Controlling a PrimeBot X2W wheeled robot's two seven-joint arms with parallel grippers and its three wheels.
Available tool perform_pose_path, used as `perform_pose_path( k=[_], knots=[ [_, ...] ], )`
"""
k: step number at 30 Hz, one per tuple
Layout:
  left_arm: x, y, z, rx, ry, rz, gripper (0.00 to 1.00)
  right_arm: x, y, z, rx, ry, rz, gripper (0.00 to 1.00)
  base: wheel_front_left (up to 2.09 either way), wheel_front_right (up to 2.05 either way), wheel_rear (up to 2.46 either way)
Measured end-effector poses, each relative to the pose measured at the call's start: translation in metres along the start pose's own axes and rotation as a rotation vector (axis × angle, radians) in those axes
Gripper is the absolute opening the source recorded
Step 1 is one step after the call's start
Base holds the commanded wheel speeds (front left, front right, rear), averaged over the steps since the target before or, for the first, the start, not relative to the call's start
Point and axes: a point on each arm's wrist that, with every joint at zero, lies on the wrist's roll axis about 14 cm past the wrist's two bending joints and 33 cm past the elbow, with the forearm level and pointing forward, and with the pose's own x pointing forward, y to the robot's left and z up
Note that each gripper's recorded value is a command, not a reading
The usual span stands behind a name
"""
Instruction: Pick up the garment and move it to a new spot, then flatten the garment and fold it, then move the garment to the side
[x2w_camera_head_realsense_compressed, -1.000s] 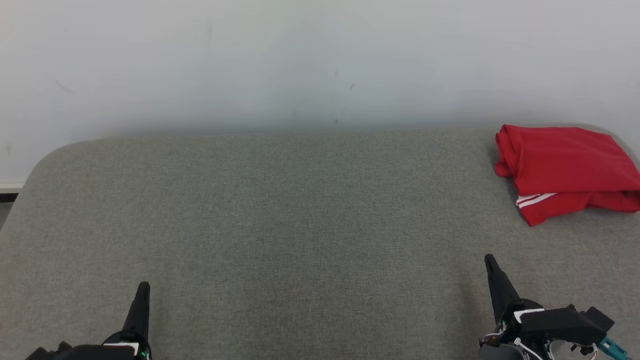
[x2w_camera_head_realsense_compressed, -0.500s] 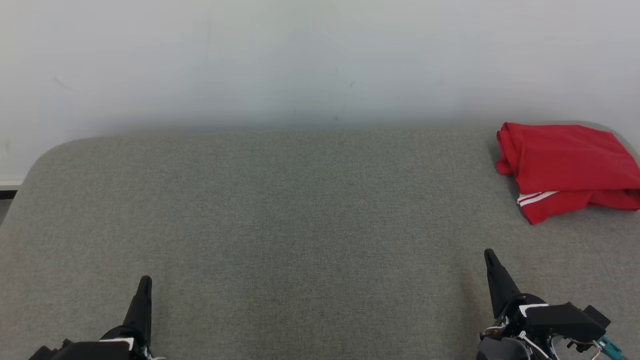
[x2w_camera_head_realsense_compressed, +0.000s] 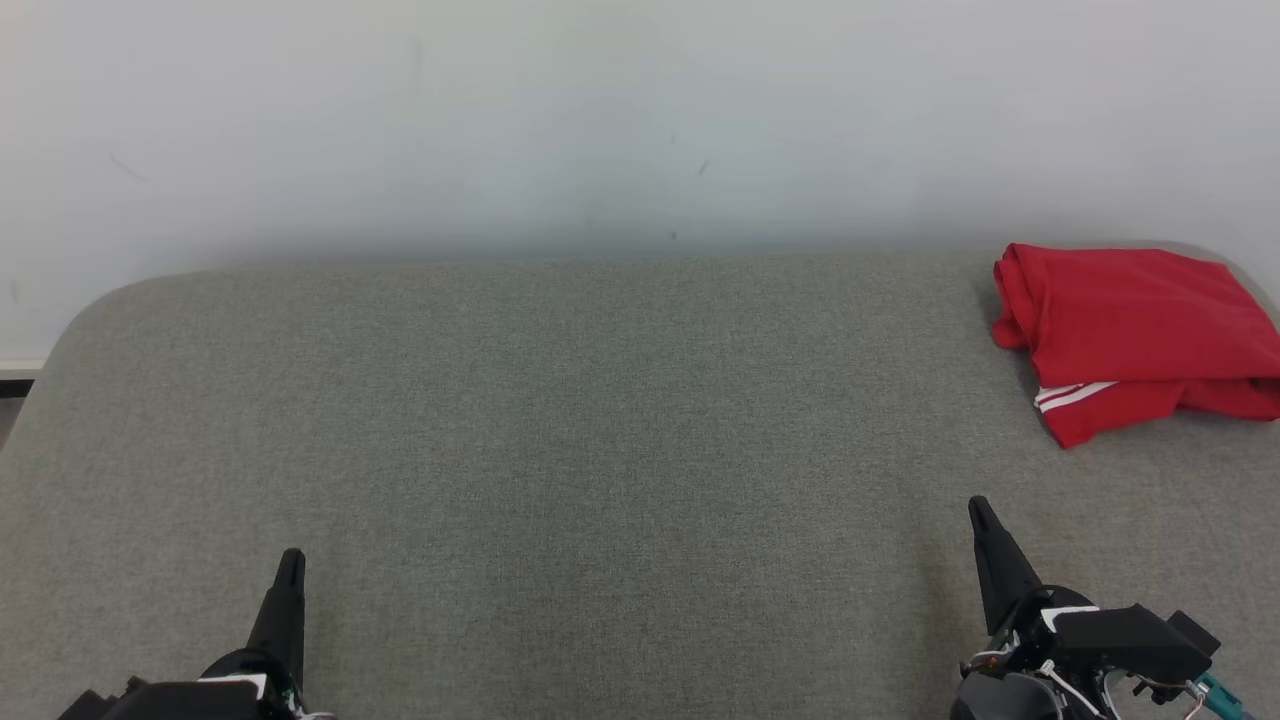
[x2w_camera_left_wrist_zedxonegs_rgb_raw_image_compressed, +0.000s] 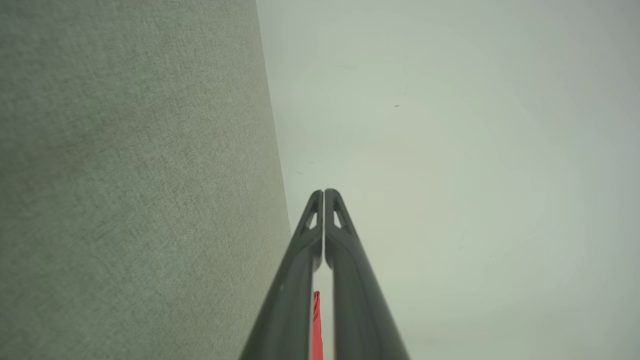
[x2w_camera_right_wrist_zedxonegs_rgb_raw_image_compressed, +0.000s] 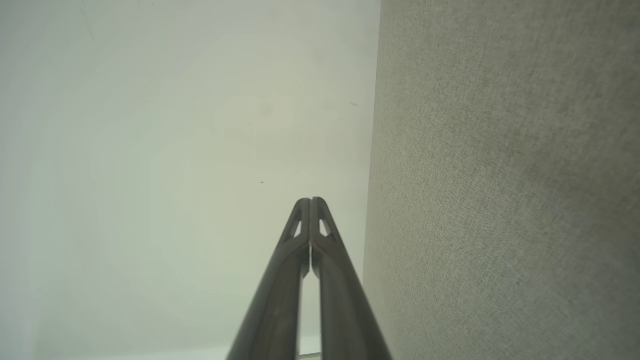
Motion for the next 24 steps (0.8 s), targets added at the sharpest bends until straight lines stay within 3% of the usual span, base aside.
perform_pose_path(
  k=[24],
  knots=[
    [0.0000, -0.0001, 0.0000, 0.000, 0.000, 0.000, 0.00, 0.0000, 0.0001, 0.0000, 0.000, 0.000, 0.000, 0.00, 0.00, 0.00, 0.00]
  ],
)
